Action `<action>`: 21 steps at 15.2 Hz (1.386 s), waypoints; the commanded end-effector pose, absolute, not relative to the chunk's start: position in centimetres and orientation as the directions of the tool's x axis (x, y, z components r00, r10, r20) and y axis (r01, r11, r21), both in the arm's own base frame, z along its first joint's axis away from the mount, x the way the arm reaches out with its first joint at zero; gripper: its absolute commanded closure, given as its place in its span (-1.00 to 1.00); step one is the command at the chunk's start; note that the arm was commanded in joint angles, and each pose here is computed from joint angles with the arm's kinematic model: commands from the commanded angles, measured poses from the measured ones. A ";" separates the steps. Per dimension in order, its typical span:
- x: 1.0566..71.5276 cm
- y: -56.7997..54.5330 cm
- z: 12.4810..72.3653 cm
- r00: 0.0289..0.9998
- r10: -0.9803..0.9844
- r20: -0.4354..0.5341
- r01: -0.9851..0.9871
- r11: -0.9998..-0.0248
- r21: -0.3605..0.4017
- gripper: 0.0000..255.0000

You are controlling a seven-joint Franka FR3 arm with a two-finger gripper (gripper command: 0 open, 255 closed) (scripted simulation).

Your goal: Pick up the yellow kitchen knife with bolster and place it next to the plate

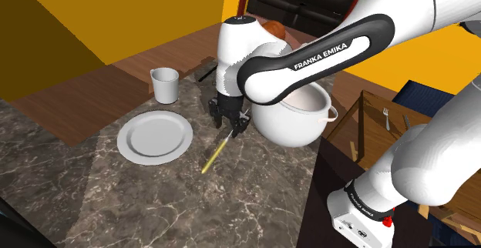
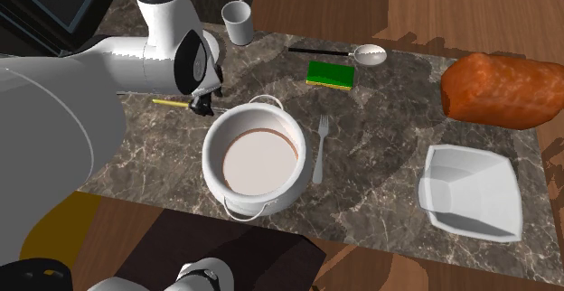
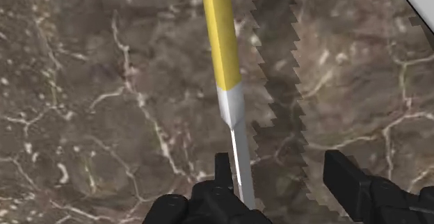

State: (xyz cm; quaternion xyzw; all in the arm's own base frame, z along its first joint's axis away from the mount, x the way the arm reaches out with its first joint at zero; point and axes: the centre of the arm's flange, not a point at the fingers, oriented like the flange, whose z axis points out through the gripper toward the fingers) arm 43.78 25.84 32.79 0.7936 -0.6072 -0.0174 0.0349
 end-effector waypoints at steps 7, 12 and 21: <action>43.8 25.8 32.8 0.262 -0.965 0.015 -0.963 -0.260 0.076 1.00; 43.8 25.8 34.4 0.262 -0.965 0.015 -0.963 -0.260 0.076 1.00; 43.9 25.9 37.5 0.262 -0.965 0.015 -0.963 -0.260 0.076 -1.00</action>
